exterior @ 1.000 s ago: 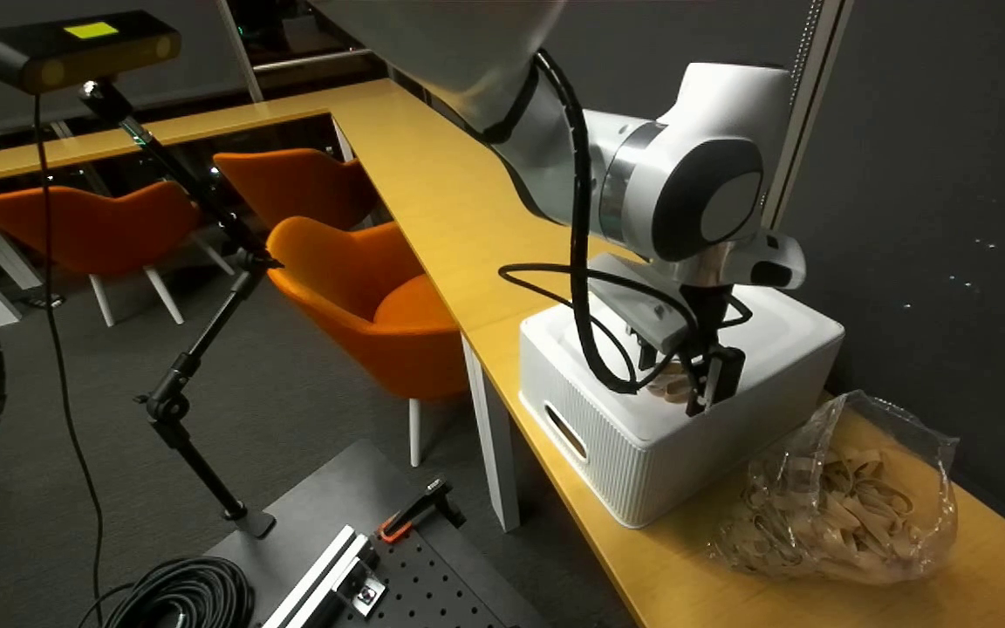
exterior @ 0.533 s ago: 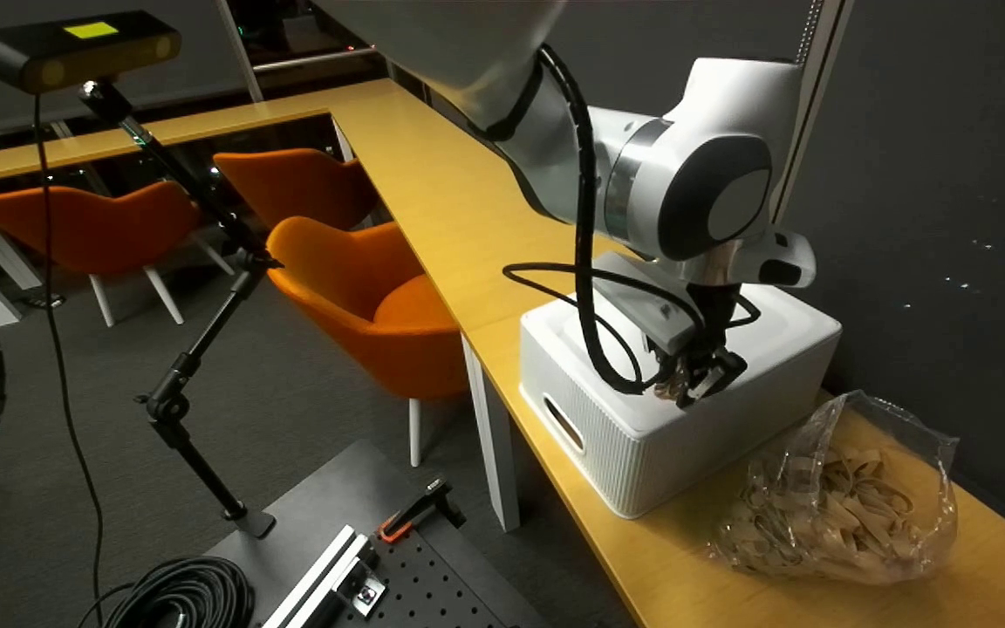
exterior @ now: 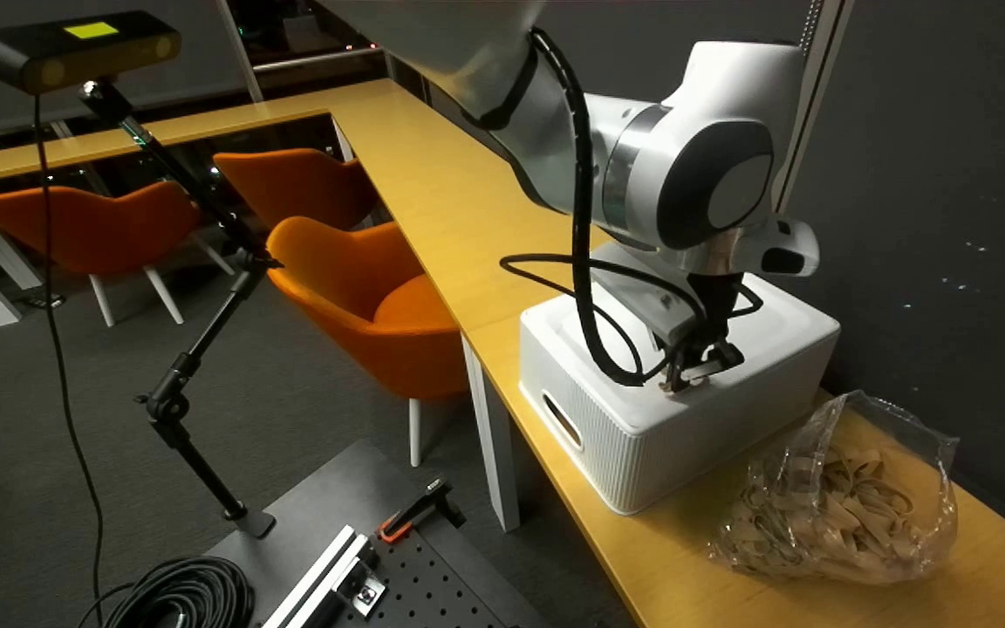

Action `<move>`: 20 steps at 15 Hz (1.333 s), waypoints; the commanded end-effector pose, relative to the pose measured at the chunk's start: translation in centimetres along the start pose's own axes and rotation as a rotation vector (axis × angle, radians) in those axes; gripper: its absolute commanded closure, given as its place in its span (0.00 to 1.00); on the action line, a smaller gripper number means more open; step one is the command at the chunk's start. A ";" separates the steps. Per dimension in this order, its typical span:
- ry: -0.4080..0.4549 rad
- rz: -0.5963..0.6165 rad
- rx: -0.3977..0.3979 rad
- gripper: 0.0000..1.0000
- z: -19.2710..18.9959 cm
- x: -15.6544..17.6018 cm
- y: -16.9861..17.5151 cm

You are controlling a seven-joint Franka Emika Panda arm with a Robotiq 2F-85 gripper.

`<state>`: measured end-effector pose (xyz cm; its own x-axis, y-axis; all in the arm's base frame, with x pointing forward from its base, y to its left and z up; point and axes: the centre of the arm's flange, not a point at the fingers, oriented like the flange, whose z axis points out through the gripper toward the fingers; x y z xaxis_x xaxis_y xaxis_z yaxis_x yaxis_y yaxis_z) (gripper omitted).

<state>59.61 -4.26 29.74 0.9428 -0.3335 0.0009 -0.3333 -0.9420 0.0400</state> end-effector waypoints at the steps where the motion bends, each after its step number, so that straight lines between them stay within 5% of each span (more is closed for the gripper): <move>1: 0.051 0.013 -0.004 0.99 -3.0 -0.8 0.8; 18: 0.052 -0.032 0.001 0.99 -0.8 2.3 -2.8; 19: 0.051 -0.034 0.001 0.92 -0.6 2.4 -2.8; 20: 0.050 -0.034 0.001 0.71 -0.5 2.5 -2.9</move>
<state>61.91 -2.59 30.19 0.9521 -0.3042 0.0306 -0.3052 -0.9517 0.0335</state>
